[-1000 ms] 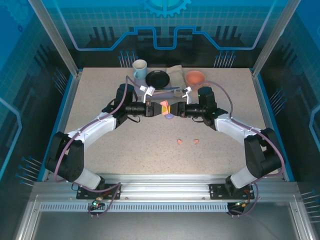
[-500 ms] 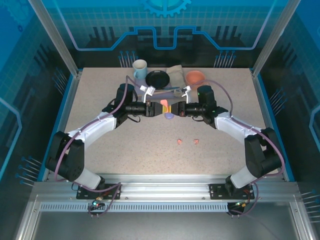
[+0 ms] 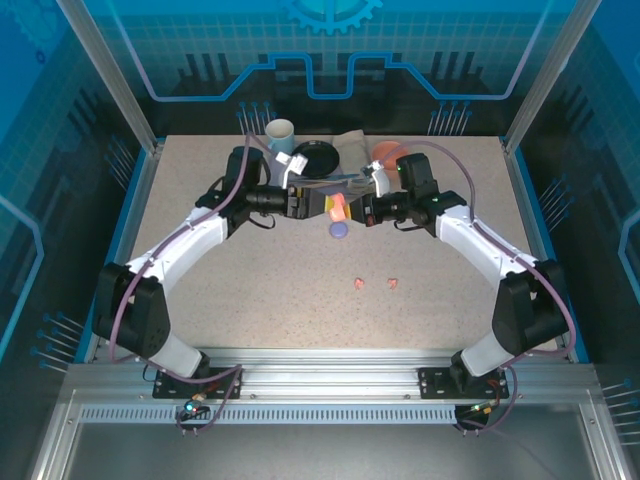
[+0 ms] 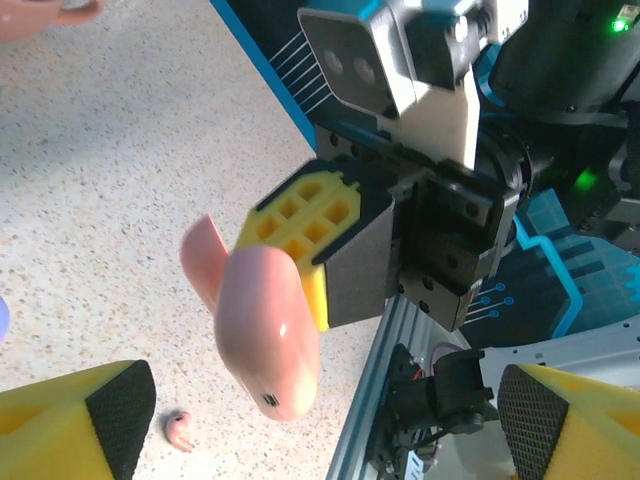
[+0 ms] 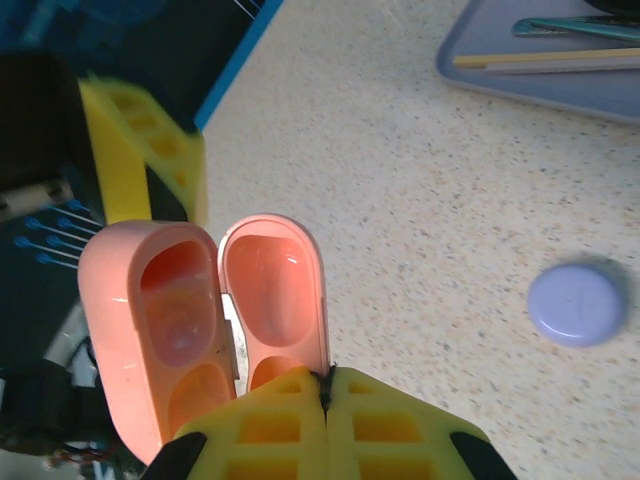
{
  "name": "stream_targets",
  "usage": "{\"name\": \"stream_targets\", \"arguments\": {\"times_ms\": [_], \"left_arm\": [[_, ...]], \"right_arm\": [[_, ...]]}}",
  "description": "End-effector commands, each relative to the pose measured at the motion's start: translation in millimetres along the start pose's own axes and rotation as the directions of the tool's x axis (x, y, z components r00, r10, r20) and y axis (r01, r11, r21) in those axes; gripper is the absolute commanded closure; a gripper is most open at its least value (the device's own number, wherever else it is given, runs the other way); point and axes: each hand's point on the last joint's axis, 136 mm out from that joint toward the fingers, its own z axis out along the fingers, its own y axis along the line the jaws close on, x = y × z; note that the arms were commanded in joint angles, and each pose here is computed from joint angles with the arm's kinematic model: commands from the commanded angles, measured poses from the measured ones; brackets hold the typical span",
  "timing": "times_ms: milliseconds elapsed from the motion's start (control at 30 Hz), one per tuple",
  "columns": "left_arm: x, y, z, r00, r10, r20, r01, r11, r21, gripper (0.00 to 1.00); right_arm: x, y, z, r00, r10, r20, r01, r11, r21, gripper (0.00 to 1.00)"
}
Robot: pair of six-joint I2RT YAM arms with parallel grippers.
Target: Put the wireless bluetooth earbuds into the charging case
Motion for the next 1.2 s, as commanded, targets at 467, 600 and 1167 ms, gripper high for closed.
{"name": "stream_targets", "arguments": {"times_ms": [467, 600, 1167], "left_arm": [[42, 28, 15, 0.911, -0.126, -0.393, 0.151, 0.988, 0.035, 0.12], [49, 35, 20, 0.897, -0.16, -0.412, 0.199, 0.979, 0.052, 0.18], [74, 49, 24, 0.86, -0.209, -0.466, 0.263, 0.963, 0.053, 0.38]], "right_arm": [[22, -5, 0, 0.894, -0.365, -0.259, 0.408, 0.903, 0.135, 1.0], [28, -9, 13, 0.876, -0.385, -0.29, 0.436, 0.889, 0.137, 1.0], [35, 0, 40, 0.842, -0.425, -0.331, 0.483, 0.868, 0.114, 1.0]]}}
